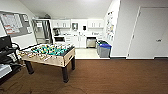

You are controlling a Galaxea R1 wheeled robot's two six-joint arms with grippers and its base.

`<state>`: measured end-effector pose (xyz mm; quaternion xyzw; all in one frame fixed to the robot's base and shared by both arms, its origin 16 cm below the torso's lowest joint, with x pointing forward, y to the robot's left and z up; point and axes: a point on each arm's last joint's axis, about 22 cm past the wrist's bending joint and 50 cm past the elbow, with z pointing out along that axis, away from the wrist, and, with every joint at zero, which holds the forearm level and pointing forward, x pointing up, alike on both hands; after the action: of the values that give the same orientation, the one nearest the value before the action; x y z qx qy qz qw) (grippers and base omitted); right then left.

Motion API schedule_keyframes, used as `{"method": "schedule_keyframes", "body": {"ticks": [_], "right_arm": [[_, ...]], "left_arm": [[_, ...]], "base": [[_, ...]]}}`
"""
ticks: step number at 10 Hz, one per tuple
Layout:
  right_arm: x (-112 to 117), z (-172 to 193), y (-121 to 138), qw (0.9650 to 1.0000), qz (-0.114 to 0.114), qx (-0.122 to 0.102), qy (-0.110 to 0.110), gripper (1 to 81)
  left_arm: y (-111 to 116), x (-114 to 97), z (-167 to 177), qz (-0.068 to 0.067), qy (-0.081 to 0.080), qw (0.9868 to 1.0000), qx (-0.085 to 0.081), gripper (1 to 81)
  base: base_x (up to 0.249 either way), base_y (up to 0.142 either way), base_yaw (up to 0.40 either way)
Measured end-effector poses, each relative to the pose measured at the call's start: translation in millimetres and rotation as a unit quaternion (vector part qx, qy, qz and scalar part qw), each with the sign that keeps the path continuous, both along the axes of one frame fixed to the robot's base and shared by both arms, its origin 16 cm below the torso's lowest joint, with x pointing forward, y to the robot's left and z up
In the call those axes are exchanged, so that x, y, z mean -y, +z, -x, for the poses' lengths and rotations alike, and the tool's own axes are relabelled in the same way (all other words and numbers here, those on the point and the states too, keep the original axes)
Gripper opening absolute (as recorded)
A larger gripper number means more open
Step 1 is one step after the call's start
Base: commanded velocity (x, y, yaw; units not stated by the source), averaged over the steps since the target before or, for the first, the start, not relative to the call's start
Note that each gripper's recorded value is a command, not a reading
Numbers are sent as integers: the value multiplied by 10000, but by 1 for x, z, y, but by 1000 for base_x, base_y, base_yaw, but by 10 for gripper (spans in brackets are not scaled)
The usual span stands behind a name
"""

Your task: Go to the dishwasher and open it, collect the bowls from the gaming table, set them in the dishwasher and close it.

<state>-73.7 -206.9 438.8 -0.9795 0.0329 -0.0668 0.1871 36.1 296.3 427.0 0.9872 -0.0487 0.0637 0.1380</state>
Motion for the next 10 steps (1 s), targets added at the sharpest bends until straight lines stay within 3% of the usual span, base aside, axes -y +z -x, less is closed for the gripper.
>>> {"method": "schedule_keyframes", "body": {"ticks": [3,5,7,10], "right_arm": [[4,-1,0,10000,25,0,2,10],[-1,2,0,10000,-3,-15,1,10],[11,-2,-1,10000,77,14,3,10],[3,0,0,10000,26,-3,2,10]], "left_arm": [[0,5,-3,35,0,10000,11,10],[0,1,0,1,-1,10000,-9,10],[0,12,-5,99,2,9999,33,10],[0,3,-1,15,0,10000,-2,10]], "base": [[150,-80,0],[153,0,0],[154,0,0],[158,0,0]]}}
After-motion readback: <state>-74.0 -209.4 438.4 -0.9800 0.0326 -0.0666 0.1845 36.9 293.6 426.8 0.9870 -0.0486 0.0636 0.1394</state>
